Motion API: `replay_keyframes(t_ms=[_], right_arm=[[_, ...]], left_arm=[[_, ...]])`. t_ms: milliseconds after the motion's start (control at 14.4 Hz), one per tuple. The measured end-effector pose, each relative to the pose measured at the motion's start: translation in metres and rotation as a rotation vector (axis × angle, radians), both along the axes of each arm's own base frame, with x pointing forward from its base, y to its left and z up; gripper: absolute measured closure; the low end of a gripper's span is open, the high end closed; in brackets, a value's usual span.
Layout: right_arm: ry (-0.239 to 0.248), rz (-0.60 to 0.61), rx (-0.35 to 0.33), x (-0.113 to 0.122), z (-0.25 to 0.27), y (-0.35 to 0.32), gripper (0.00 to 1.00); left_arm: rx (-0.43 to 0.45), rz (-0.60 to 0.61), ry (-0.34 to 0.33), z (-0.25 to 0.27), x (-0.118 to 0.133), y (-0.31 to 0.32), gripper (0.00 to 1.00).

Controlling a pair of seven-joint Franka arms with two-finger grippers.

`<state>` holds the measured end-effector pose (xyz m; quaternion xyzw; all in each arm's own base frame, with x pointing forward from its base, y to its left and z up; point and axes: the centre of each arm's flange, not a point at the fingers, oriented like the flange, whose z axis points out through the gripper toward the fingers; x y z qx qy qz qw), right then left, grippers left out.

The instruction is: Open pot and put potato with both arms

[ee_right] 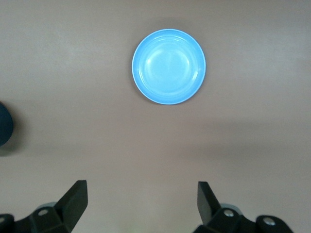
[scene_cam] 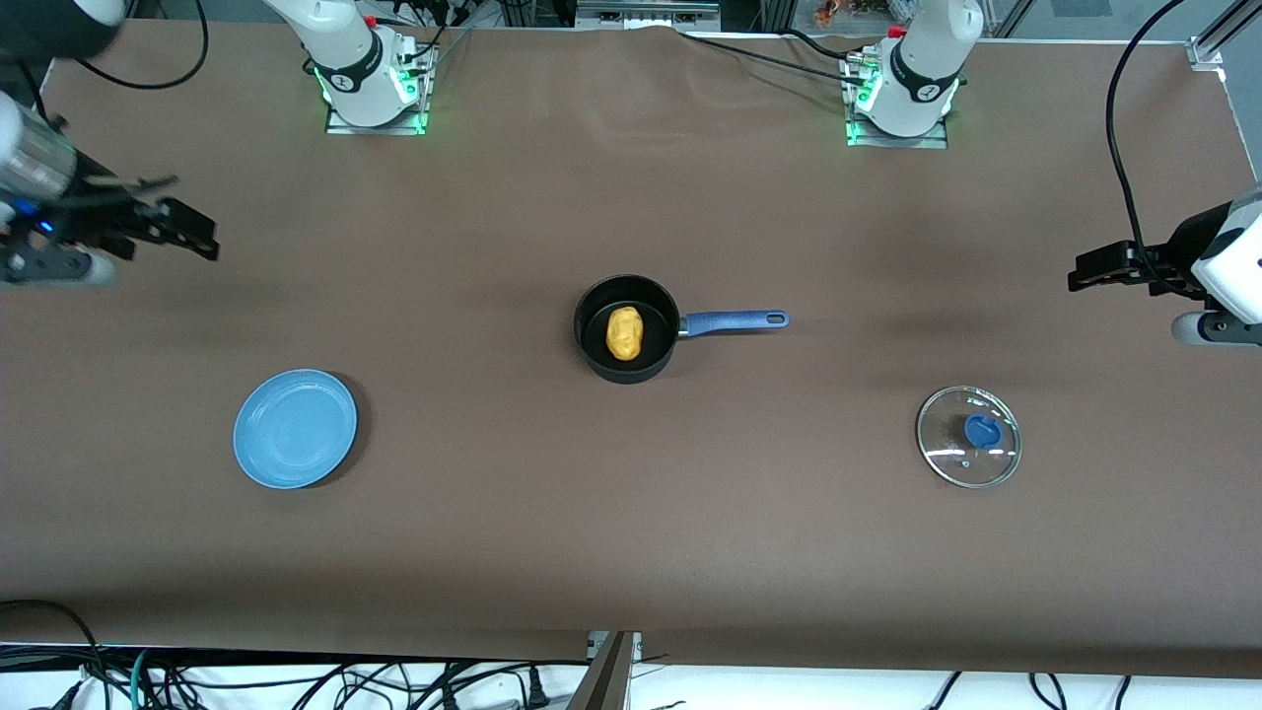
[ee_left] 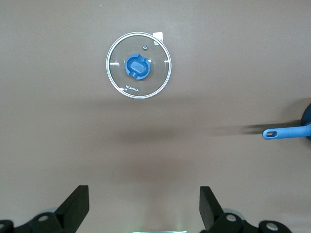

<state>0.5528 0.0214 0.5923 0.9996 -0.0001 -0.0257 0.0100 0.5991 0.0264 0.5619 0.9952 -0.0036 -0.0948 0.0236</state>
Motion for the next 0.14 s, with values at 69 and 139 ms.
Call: replay_keyframes(t_ms=[69,139], right_arm=[[-0.003,-0.004,0.0,-0.0038,0.0037,-0.0023,0.0],[0.0,-0.009,-0.001,-0.0053,0.004,-0.0046,0.0]], left_arm=[[0.0,0.0,0.0,0.0,0.0,0.0001,0.0],[0.0,0.0,0.0,0.0,0.0,0.0,0.0]])
